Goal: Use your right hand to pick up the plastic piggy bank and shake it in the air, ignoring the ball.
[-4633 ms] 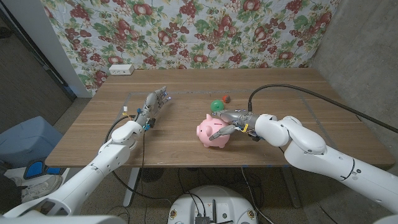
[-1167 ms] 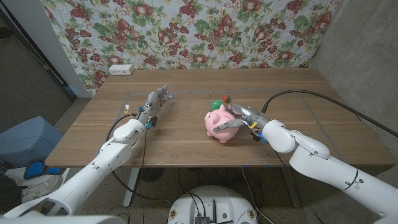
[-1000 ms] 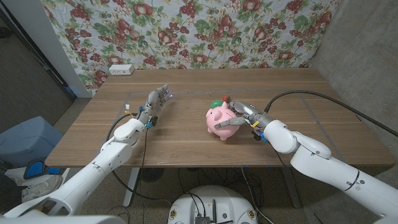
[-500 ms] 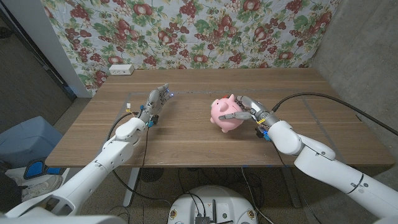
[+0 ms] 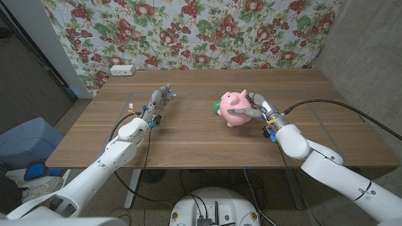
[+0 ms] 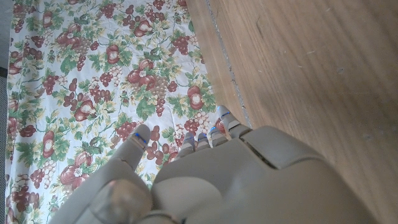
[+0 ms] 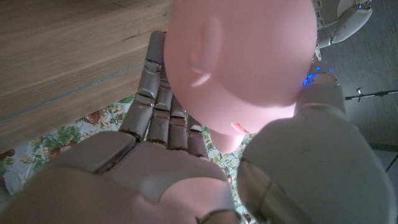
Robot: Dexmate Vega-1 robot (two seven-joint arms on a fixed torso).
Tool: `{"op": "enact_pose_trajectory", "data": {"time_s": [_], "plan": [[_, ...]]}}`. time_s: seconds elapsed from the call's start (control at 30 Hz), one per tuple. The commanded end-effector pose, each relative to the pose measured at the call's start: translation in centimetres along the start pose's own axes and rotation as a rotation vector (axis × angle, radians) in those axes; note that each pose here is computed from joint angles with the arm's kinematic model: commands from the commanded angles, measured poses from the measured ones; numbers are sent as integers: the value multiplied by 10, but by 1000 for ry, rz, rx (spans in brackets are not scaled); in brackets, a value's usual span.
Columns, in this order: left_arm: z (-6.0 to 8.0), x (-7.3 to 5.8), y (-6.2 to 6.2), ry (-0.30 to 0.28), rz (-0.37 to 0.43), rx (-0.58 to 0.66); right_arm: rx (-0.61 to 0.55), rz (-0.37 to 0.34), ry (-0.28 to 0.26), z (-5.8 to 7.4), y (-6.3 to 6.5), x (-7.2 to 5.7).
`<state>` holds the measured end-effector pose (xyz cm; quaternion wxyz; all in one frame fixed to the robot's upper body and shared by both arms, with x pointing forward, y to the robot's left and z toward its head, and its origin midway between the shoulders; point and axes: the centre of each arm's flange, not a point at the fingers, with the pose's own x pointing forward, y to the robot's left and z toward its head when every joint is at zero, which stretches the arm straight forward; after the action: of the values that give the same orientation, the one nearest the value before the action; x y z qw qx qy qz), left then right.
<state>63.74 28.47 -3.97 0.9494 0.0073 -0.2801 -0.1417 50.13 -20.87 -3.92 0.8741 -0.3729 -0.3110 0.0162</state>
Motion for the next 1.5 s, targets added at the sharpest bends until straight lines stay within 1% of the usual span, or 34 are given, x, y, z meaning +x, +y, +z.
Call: {"op": "enact_pose_trajectory", "data": {"time_s": [0.03,0.4,0.6,0.83,1.0,1.23,1.37,1.5], "plan": [[0,4,-3,-7,-1,-4,100,-104,11,-14,-14,-8],[-2,6,-3,-6,1,-8,164,-145,0,-19,-20,-1],[-3,6,-3,-8,6,-11,177,-161,-3,-21,-24,3],[-4,5,-2,-7,12,-14,183,-176,-5,-22,-27,4],[-4,7,-3,-9,9,-16,205,-184,-11,-23,-30,5],[-4,10,-4,-7,5,-14,260,-229,-22,-27,-34,5],[-4,10,-4,-6,5,-13,288,-269,-23,-31,-37,5],[-3,10,-5,-7,5,-11,340,-322,-23,-36,-39,4]]}}
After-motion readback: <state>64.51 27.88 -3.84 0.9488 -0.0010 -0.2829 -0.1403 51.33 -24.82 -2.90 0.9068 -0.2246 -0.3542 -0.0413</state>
